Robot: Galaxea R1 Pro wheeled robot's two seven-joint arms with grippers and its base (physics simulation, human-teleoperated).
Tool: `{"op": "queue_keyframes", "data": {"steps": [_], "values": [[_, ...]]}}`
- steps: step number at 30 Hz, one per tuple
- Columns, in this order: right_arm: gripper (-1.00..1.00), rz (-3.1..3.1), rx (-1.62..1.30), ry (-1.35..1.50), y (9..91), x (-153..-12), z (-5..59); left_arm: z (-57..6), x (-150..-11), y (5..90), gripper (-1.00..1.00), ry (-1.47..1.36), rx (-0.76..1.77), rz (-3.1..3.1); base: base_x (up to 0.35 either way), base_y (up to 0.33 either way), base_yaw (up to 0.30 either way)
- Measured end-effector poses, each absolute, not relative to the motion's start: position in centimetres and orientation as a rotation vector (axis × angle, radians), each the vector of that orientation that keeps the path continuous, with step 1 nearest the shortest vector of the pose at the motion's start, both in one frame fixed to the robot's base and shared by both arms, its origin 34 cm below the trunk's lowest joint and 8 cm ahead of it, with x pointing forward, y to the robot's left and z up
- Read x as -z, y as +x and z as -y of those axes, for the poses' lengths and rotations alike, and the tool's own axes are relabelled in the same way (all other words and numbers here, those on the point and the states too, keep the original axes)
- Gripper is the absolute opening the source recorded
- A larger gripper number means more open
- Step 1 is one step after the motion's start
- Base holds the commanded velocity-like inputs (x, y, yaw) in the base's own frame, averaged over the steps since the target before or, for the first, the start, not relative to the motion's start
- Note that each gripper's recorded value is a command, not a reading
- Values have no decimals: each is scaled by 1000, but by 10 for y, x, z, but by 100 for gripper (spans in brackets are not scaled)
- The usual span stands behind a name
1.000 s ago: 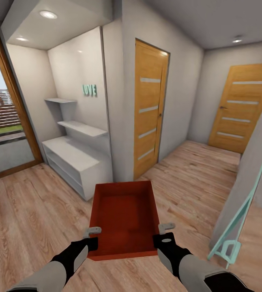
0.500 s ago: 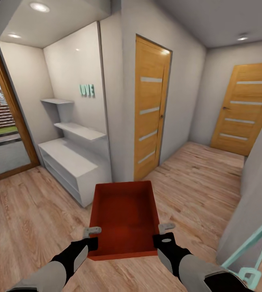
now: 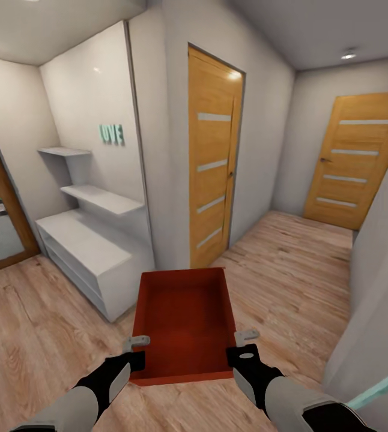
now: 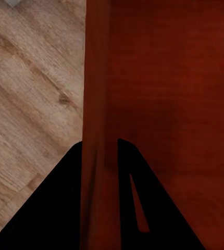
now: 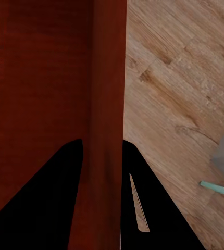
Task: Move the two storage containers from the living room to the garage. In the garage, place one container on the floor and stack the other container on top of it (either order is fine).
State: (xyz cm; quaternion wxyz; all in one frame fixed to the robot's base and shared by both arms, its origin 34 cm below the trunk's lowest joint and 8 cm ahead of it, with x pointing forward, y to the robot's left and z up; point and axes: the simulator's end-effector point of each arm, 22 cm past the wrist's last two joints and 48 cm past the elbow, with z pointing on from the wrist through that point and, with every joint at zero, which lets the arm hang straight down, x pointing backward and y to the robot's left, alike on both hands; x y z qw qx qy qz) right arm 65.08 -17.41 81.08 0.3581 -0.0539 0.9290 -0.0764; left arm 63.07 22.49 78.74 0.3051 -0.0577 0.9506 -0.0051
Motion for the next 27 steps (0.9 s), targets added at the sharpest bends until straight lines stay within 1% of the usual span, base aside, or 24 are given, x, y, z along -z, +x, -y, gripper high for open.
{"op": "queue_keyframes", "data": {"steps": [11, 27], "values": [[-100, -2397, 197, -139, 651, -811, 174, -225, -787, 631, -100, -153, 14, -2517, 322, 0, -223], [-100, -2397, 197, -139, 651, -811, 174, -225, -787, 631, -100, -153, 13, -2517, 322, 0, -9]]}}
